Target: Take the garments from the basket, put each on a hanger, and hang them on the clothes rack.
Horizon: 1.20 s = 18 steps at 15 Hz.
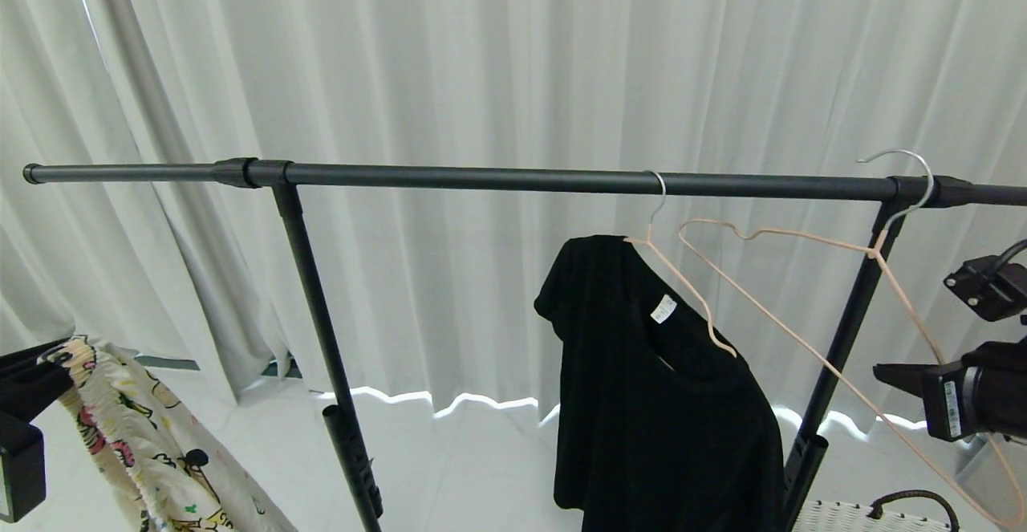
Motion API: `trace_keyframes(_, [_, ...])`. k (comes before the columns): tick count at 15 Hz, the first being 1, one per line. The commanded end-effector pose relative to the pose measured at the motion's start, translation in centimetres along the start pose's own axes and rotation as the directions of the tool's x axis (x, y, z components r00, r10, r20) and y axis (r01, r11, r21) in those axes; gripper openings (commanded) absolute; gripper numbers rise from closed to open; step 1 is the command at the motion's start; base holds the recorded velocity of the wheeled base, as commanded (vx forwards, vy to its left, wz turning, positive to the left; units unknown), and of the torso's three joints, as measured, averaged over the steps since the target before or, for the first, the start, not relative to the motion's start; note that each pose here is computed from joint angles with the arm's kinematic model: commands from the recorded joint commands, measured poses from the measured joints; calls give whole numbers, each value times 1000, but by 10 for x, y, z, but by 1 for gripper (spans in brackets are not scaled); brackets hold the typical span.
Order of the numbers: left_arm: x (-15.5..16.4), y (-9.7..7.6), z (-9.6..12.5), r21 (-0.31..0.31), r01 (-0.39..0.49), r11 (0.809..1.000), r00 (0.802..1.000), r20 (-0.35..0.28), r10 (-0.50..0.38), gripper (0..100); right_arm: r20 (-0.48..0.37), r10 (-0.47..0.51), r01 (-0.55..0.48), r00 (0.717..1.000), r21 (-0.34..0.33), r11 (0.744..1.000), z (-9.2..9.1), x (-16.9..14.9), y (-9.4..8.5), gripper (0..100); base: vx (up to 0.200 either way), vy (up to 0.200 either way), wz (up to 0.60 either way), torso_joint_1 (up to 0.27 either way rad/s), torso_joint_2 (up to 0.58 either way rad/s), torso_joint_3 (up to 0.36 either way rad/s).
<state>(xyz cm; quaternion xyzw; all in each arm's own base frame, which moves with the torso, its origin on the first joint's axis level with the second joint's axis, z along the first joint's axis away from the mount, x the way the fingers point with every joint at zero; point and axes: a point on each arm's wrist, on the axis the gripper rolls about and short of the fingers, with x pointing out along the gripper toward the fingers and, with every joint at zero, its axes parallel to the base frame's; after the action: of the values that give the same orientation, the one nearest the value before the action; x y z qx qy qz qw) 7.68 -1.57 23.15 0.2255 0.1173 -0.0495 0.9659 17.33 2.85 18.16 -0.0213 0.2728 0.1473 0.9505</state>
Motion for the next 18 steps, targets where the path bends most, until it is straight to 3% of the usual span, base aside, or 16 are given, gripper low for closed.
trace_keyframes(1, [-1,0,-1,0,-2,1000,1000,0,2,0,54,-8,9,999,-10,1000,-17,-27,5,0,-200,0,0,2,12,2])
trace_keyframes(5, [-3,3,4,-7,-25,1000,999,34,25,0,87,-8,9,996,-19,1000,-26,-40,7,0,-200,0,0,-8,-2,2])
trace_keyframes(8, [-1,3,5,21,-27,999,999,41,26,0,128,8,-1,992,-60,998,-16,-43,9,0,-200,0,0,1,-1,4])
trace_keyframes(12, [0,2,3,44,-27,999,999,31,25,0,169,144,-119,975,-147,982,-3,-48,29,0,-200,0,0,2,1,4])
trace_keyframes(14, [1,0,0,100,-32,994,999,19,30,0,139,277,-243,951,-220,945,-6,-49,48,0,-100,0,0,1,1,-1])
trace_keyframes(16, [2,0,0,106,-41,994,999,8,41,0,77,409,-372,909,-288,882,-15,-51,68,0,0,0,0,0,0,0])
trace_keyframes(18, [5,1,-1,104,-70,992,997,-16,72,0,-38,516,-496,856,-344,798,-30,-53,86,0,0,0,0,0,0,0])
